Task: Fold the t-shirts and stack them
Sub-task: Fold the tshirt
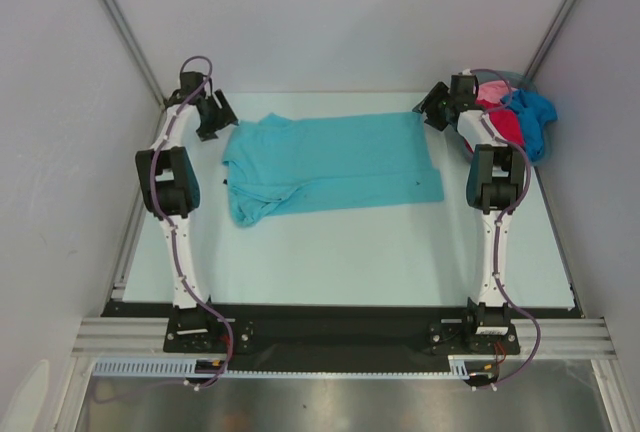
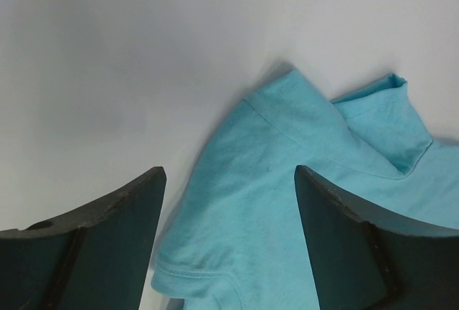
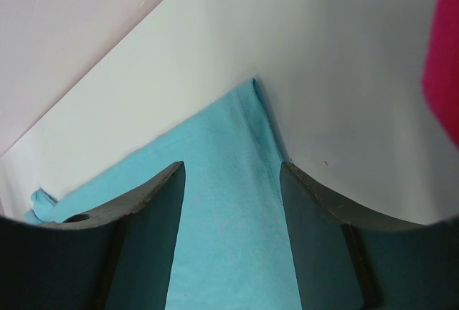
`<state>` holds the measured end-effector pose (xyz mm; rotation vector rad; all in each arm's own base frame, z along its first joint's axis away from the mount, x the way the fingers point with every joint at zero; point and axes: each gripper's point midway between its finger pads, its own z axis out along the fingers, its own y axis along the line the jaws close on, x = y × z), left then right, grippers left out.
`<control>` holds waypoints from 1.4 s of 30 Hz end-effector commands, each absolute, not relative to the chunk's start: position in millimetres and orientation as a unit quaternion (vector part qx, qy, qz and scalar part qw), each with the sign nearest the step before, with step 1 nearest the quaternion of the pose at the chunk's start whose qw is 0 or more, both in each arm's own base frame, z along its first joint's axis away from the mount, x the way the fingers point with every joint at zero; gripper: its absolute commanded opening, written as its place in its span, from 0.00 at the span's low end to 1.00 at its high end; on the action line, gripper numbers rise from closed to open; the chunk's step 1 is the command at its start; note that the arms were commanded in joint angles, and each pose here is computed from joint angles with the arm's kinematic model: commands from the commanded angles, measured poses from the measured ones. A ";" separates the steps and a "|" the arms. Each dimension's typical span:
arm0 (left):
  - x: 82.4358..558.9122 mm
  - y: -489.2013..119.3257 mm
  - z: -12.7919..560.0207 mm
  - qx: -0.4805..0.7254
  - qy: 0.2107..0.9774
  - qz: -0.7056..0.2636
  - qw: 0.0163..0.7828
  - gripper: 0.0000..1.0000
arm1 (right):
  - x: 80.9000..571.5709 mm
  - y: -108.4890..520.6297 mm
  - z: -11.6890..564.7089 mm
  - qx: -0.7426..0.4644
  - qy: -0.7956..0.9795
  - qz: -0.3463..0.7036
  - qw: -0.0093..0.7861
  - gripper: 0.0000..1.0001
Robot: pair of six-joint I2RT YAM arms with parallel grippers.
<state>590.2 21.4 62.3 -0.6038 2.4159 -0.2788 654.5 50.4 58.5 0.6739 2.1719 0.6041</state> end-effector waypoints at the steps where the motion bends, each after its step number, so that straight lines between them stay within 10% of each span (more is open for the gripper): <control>1: 602.4 28.1 81.4 -0.217 0.910 -0.097 0.340 0.79 | 650.4 25.5 43.9 0.290 0.858 0.210 0.368 0.62; 42: 611.2 -43.0 76.2 -0.162 0.919 -0.154 0.325 0.68 | 642.2 17.1 -2.7 0.326 0.882 0.142 0.310 0.62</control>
